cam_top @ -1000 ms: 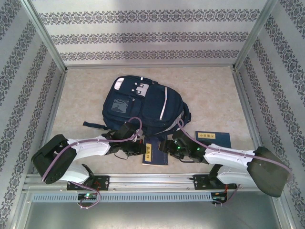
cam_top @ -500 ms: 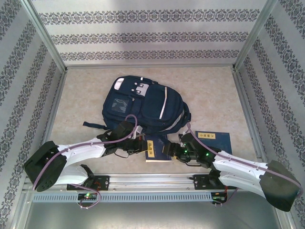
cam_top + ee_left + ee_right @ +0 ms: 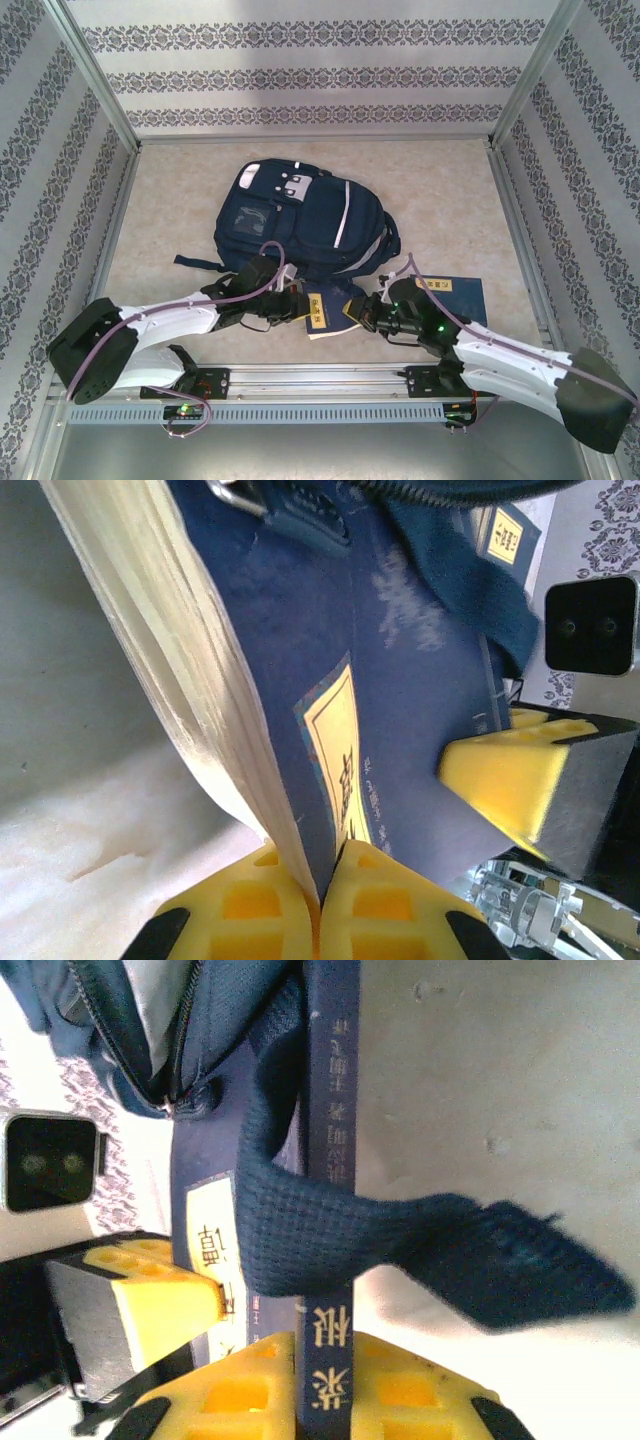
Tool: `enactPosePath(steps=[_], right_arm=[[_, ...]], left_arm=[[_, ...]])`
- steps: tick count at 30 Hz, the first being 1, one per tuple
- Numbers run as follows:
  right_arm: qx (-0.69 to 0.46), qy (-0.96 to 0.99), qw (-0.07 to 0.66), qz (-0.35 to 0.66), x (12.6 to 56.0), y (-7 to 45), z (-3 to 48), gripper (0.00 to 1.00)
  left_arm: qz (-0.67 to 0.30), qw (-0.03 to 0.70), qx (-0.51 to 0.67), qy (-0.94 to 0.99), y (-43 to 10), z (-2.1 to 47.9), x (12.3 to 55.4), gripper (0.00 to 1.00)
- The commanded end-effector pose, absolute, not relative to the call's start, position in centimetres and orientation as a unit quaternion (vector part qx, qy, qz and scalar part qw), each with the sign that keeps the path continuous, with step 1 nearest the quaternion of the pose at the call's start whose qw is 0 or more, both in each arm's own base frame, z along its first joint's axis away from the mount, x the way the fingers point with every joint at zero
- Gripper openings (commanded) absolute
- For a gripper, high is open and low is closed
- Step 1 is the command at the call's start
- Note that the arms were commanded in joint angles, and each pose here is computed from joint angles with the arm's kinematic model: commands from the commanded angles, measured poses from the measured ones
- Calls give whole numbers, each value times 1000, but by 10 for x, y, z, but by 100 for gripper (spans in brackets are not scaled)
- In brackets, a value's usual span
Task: Pack the student bag
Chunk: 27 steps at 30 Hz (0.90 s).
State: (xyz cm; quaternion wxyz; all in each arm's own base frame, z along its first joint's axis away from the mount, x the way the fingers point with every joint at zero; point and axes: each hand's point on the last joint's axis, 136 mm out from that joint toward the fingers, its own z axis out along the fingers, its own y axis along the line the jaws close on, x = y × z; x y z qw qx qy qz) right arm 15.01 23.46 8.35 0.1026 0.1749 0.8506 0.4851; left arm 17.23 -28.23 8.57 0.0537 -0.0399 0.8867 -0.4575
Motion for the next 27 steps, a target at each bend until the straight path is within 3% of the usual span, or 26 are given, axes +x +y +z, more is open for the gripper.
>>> enactPosePath(steps=[1, 3, 6, 14, 21, 27], right_arm=[[212, 845, 123, 476, 155, 222, 93, 3], [217, 850, 117, 465, 149, 217, 99, 2], [225, 857, 119, 447, 142, 207, 115, 2], [210, 851, 148, 458, 144, 204, 178, 1], [139, 844, 184, 484, 153, 222, 247, 1], [25, 813, 237, 531, 159, 251, 314, 0]], left_arm=[[-434, 97, -15, 896, -272, 103, 178, 39], [-404, 111, -7, 908, -261, 110, 178, 54], [-346, 146, 5, 927, -237, 130, 178, 65], [-268, 243, 26, 932, -196, 194, 196, 76], [-300, 247, 21, 921, -206, 212, 213, 80], [-451, 231, -5, 862, -239, 250, 225, 98]])
